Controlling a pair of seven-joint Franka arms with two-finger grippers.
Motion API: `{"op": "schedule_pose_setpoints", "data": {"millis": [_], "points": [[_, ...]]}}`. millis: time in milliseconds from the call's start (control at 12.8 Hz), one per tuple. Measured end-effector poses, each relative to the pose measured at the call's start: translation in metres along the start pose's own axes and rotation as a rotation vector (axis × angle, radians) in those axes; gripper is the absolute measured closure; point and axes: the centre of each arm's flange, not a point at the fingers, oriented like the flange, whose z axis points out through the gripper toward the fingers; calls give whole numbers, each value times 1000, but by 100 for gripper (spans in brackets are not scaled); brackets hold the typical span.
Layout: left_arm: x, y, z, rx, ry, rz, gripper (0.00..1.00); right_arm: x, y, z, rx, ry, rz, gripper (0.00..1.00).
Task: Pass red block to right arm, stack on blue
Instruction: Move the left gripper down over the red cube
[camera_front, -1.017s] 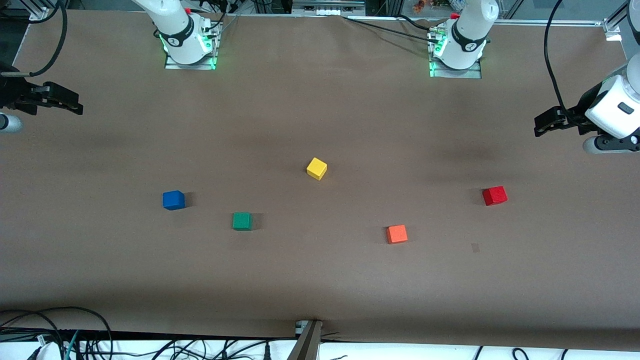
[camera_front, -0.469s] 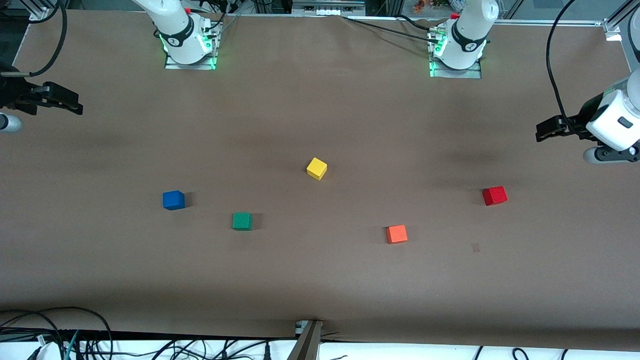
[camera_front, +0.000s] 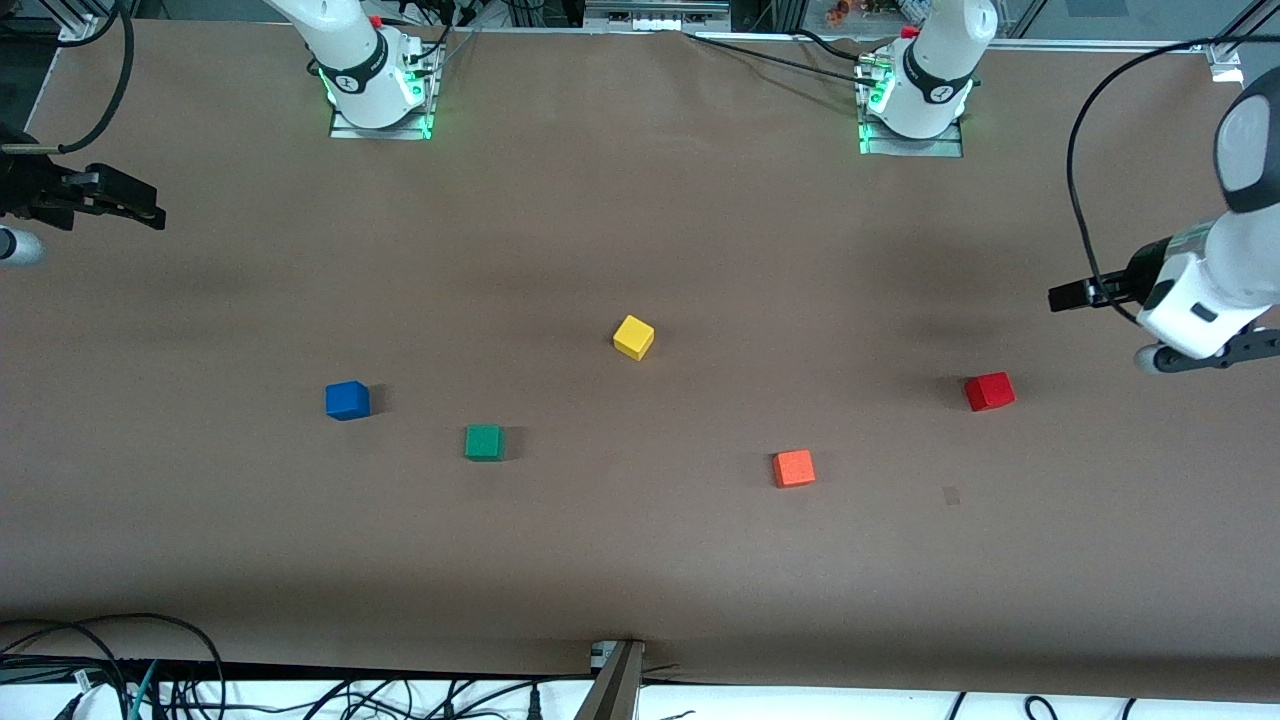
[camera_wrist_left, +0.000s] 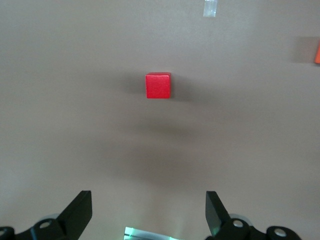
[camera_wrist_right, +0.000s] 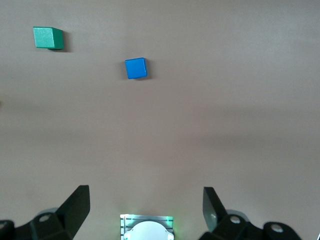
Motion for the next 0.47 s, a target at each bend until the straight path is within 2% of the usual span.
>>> {"op": "schedule_pose_setpoints", "data": {"millis": [156,469], "points": [[16,6,36,-10,49,3,0,0,0,0,0,0,0,0],[35,13,133,-46,199,10,0,0,0,0,0,0,0,0]]}}
